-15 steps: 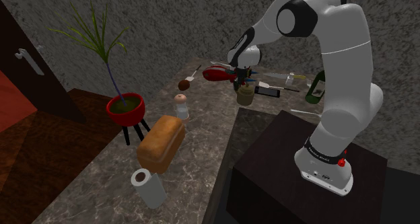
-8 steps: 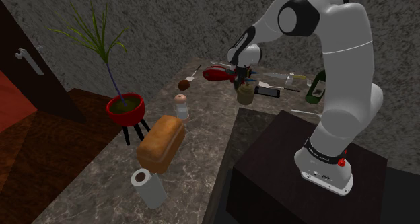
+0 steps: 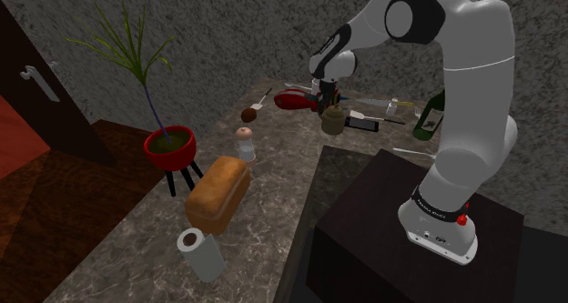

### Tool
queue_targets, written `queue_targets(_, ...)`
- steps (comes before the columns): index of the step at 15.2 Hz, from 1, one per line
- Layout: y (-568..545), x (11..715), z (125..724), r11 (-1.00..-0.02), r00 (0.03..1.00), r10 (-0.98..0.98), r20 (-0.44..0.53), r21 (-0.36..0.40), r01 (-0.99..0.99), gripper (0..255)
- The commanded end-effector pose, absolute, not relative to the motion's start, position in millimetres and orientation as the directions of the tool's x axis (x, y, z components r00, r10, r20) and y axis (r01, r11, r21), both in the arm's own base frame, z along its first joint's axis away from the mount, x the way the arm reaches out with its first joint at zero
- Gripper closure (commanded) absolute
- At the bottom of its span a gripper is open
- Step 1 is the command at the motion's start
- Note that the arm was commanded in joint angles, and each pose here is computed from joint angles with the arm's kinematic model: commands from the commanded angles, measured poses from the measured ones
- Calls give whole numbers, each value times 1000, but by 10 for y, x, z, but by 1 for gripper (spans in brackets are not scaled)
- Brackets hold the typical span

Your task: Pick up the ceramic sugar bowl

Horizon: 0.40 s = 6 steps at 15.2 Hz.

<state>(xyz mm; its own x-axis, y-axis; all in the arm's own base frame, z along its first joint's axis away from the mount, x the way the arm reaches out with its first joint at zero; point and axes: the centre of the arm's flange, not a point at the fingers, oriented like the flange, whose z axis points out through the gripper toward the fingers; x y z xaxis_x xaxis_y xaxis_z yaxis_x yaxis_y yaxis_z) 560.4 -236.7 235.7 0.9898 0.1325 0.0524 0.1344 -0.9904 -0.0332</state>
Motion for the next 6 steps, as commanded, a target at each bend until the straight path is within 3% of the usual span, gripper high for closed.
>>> queue_targets(1, -2370, 5594, 2476, -990, 990, 133, 53, -33, 135, 255)
queue_targets(6, -2370, 5594, 2642, -990, 990, 133, 53, -33, 135, 255)
